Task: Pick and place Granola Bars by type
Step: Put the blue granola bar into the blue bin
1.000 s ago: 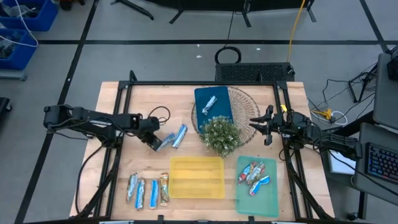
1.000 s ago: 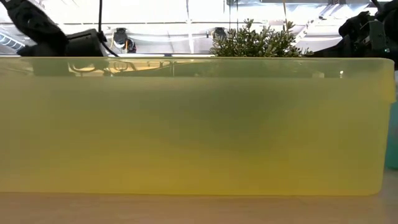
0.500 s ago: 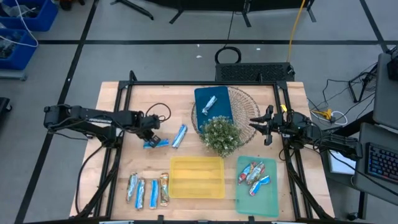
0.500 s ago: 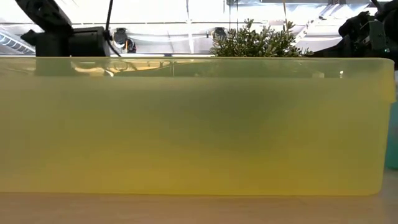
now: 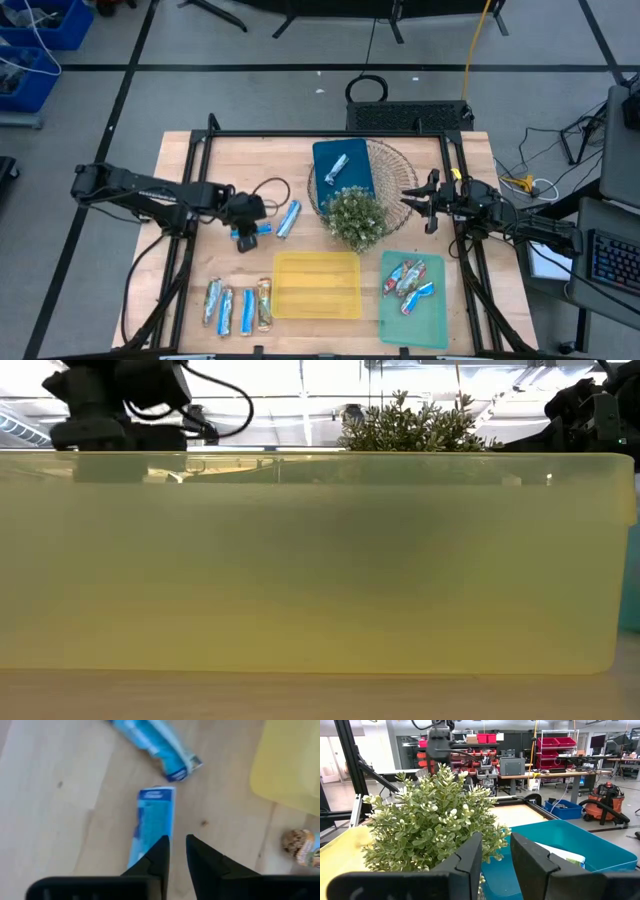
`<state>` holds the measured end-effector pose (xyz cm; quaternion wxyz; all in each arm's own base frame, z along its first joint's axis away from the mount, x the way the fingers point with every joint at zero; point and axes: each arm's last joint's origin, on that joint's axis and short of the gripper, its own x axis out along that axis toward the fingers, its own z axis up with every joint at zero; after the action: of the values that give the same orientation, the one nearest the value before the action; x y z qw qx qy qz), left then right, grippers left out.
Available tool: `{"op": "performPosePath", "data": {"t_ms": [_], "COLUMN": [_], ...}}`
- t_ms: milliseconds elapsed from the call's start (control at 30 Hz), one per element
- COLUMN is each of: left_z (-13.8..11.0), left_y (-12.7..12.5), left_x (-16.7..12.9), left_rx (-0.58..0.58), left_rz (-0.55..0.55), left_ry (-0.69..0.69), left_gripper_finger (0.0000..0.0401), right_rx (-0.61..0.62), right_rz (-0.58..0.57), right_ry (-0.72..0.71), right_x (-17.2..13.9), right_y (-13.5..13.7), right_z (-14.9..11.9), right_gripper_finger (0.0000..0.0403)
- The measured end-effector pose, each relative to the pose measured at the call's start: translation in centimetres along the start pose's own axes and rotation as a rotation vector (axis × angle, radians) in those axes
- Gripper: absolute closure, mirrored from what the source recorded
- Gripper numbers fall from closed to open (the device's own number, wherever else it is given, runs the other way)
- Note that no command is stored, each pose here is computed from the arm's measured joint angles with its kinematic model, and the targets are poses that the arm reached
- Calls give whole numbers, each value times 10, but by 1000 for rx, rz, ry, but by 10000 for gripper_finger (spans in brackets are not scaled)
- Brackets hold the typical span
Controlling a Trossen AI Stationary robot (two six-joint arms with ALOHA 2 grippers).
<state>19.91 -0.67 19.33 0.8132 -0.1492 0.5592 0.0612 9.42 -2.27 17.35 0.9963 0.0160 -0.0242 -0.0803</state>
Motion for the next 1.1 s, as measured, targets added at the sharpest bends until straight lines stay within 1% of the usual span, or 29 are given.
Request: {"op": "performPosePath", "data": {"t_ms": [67, 200, 333, 467, 567, 633, 700, 800, 867, 967, 1100], "left_z": [-1, -5, -6, -6, -6, -6, -6, -7, -8, -6, -3], "left_y": [-8, -15, -17, -14, -12, -12, -12, -13, -13, -13, -13], "left_x": [4, 18, 33, 43, 47, 49, 49, 47, 44, 39, 36], "left_rx": [9, -3, 5, 16, 24, 26, 28, 24, 19, 18, 34], "left_rz": [15, 60, 92, 172, 233, 253, 251, 210, 204, 250, 299], "left_ry": [-1, 62, 129, 150, 146, 146, 150, 169, 182, 201, 181], "left_gripper_finger": [316, 290, 263, 244, 238, 238, 238, 238, 238, 238, 238], "right_rx": [0, 0, 0, 0, 0, 0, 0, 0, 0, 0, 0], "right_rz": [0, 0, 0, 0, 0, 0, 0, 0, 0, 0, 0], "right_ry": [0, 0, 0, 0, 0, 0, 0, 0, 0, 0, 0], "right_x": [0, 0, 0, 0, 0, 0, 0, 0, 0, 0, 0], "right_y": [0, 0, 0, 0, 0, 0, 0, 0, 0, 0, 0], "right_z": [0, 0, 0, 0, 0, 0, 0, 0, 0, 0, 0], "right_gripper_finger": [309, 309, 309, 309, 309, 309, 309, 309, 309, 309, 309]}}
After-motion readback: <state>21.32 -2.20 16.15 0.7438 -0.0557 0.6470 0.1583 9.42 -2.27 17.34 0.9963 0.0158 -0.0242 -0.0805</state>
